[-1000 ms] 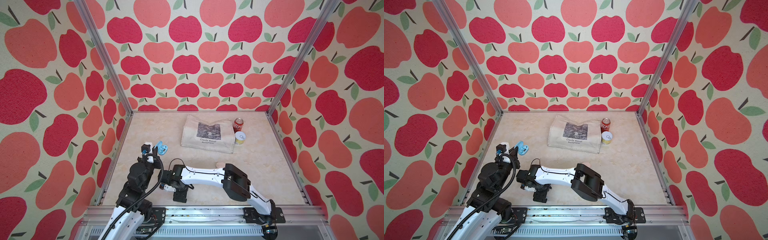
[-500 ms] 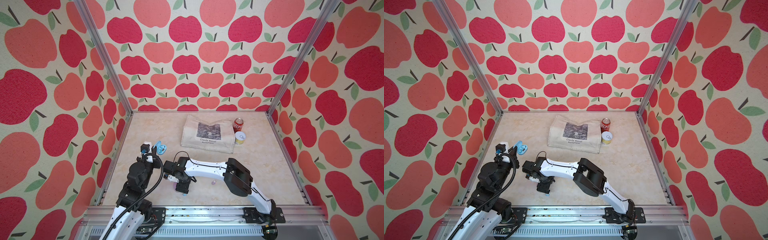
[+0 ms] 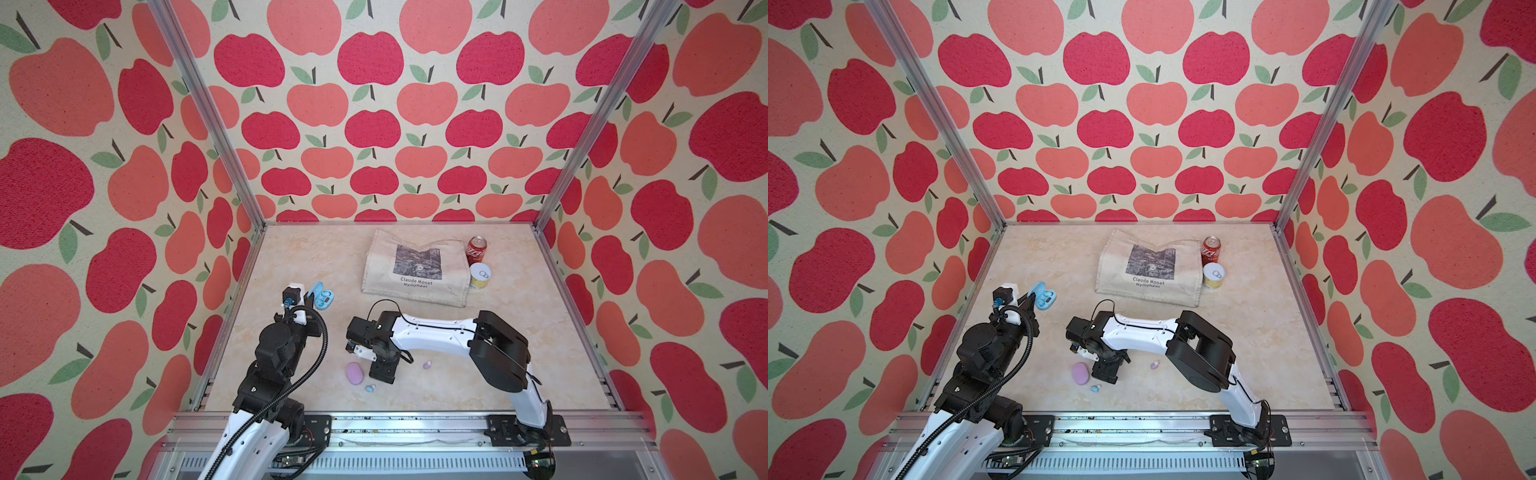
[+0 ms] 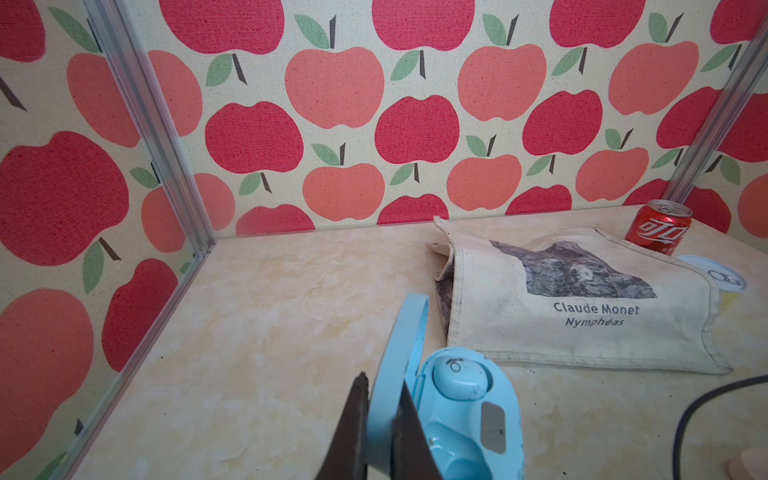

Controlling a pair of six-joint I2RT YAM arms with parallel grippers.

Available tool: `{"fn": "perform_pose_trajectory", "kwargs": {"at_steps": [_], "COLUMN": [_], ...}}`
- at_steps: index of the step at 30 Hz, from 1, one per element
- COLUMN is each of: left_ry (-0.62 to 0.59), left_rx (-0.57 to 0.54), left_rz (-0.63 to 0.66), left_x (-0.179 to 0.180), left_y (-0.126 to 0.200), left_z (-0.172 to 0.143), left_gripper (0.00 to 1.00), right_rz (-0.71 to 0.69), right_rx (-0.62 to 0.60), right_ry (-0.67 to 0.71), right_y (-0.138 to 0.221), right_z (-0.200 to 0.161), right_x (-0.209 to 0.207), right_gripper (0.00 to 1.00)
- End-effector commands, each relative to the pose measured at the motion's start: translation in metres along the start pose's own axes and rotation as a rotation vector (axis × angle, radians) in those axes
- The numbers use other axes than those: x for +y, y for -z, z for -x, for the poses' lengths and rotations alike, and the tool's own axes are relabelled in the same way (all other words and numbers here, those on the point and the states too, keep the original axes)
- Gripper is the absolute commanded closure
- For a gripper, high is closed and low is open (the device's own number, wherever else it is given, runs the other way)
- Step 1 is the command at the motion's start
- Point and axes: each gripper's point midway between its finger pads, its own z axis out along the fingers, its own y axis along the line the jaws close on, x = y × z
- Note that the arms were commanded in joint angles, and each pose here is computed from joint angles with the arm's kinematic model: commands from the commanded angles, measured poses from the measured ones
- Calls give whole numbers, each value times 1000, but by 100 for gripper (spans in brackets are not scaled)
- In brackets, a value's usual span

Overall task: Insert wireless bluetooth earbuds into charging case
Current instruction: Rotate the wireless bluetooth earbud at the bottom-center of the table, then pick up the wireless bluetooth earbud from the bottom-center of the table.

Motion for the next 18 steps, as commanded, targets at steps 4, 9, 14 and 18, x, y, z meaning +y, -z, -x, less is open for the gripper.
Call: {"fn": "perform_pose_trajectory", "kwargs": {"at_steps": [4,9,14,18], "left_ry": [-2,-7,-3,-2], "left_rx": [-55,-33,-28,-23], "left_rz": [1,-14,-12,-8], "left_x": [2,0,0,1], "left_y": [10,10,12,14], "left_z": [25,24,27,27], "left_gripper": [100,100,100,100], "right_rz": [119,211,229,197], "right_rx": [-140,-167,-186,-179], "right_ry": [140,274,352,357], "right_y": [25,23,17,10], "right_z": [13,14,16,22], "right_x": [41,69,81,76], "right_gripper": [32,35,34,34]}}
